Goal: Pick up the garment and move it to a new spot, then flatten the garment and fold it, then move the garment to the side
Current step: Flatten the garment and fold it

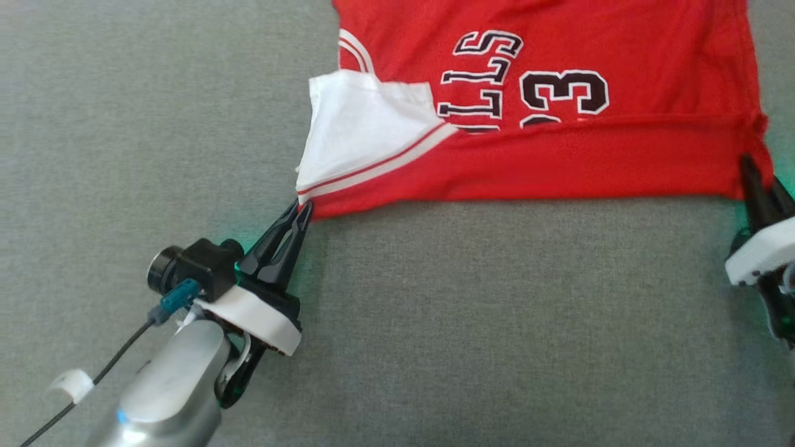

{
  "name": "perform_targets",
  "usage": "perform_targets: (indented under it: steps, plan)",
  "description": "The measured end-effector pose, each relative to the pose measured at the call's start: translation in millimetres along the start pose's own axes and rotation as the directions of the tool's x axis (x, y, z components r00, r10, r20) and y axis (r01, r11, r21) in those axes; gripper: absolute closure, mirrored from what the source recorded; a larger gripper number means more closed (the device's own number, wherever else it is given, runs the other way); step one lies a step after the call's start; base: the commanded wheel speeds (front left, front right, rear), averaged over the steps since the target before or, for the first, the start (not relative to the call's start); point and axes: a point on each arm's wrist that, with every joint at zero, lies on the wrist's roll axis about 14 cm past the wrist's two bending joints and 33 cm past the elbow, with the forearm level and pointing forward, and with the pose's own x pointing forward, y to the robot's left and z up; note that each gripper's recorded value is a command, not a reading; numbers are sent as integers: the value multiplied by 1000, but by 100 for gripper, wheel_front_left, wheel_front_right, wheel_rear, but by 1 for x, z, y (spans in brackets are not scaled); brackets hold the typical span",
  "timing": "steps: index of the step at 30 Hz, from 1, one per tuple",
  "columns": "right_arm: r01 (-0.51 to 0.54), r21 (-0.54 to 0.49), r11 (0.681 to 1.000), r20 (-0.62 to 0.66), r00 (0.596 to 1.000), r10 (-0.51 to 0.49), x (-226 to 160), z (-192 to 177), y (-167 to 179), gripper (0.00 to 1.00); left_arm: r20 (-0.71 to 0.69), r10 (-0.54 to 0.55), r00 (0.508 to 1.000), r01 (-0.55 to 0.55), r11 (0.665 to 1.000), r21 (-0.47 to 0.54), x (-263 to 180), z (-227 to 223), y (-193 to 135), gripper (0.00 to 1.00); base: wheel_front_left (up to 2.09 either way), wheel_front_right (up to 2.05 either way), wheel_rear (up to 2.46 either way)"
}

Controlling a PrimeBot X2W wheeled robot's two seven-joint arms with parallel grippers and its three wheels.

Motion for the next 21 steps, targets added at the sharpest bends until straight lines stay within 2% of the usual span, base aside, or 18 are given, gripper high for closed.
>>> perform_targets:
  steps: [4, 9, 16, 21]
  plan:
    - [-9, -47, 999, 3, 1000, 9, -12, 3, -5, 100, 31, 5, 1000, -5, 1000, 15, -12, 10, 0, 100, 0, 0, 0]
    - [-9, -129, 992, -44, 999, 3, -47, -4, -23, 100, -1, 13, 1000, -13, 1000, -7, -43, -2, -12, 100, 0, 0, 0]
    - [11, -117, 993, -116, 993, -25, -89, -25, -35, 100, -84, 0, 996, -5, 998, -65, -66, -26, -40, 100, 0, 0, 0]
    - [24, -73, 997, -134, 990, -34, -105, -37, -30, 100, -124, 1, 992, -11, 997, -80, -74, -40, -46, 100, 0, 0, 0]
